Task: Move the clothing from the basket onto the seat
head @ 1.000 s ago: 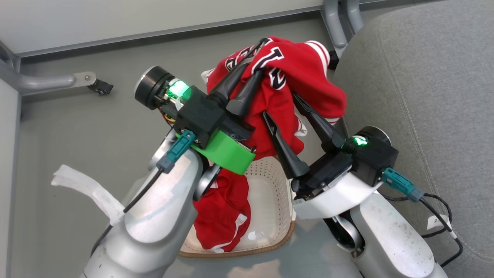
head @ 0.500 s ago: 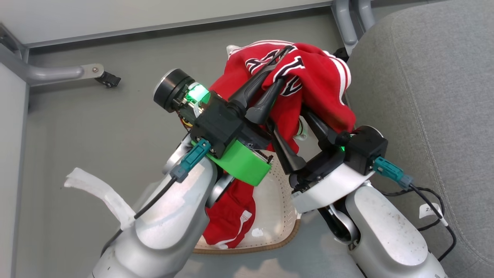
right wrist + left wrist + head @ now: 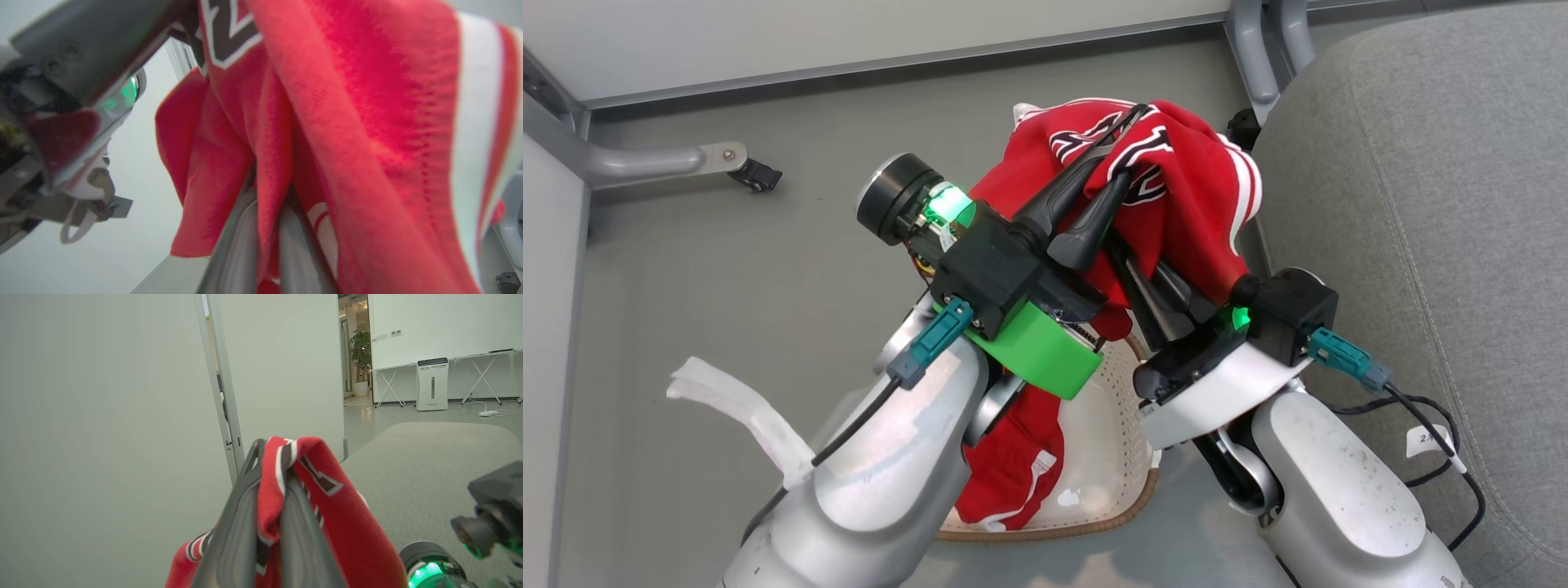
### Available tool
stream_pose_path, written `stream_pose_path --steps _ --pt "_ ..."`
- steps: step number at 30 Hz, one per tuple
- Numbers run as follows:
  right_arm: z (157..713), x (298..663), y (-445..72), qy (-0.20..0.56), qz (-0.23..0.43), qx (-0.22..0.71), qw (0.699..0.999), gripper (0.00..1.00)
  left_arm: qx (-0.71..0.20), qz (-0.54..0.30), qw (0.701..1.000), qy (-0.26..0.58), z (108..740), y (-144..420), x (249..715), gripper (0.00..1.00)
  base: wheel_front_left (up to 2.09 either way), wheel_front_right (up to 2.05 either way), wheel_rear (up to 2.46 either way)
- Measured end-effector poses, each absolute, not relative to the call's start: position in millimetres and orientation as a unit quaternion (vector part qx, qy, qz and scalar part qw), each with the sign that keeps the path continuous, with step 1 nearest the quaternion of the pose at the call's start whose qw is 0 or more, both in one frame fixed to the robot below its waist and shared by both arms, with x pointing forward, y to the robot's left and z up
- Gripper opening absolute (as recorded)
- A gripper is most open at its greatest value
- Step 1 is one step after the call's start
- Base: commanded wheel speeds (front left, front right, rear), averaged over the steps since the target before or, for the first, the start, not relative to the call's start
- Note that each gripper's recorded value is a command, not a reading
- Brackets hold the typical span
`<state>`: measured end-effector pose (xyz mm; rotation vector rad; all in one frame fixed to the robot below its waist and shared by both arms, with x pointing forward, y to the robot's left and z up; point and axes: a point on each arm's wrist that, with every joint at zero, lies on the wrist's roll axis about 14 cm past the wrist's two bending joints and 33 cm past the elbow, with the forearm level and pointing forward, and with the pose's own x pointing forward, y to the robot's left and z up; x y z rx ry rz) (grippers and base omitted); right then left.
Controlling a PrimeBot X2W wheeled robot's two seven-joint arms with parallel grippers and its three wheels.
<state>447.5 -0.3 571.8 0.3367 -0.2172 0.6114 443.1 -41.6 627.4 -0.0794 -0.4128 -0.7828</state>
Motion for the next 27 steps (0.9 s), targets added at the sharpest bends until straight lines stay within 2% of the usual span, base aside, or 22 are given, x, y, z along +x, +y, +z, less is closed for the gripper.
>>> stream_pose_path --steps 5,6,7,8,27 --pt "573.4 446.1 -1.7 -0.108 0.297 0.165 0.934 0.0 -0.038 -0.382 0.902 -0.196 625.2 -43.9 439.9 0.0 0.0 0.0 0.0" --pt "573.4 446.1 -1.9 -0.108 0.297 0.165 0.934 0.0 -0.038 -0.381 0.903 -0.196 625.2 -43.6 440.2 0.37 0.0 0.0 0.0" --pt "573.3 446.4 -2.2 -0.108 0.296 0.166 0.934 0.0 -0.038 -0.38 0.903 -0.196 625.3 -43.3 440.4 0.9 0.0 0.0 0.0" --pt "573.0 446.7 -2.6 -0.107 0.296 0.166 0.935 0.0 -0.038 -0.379 0.904 -0.196 625.2 -43.1 440.5 1.0 0.0 0.0 0.0" --pt "569.2 453.1 -14.9 -0.106 0.276 0.164 0.941 0.0 -0.039 -0.374 0.906 -0.196 623.1 -42.8 444.7 1.0 0.0 0.0 0.0"
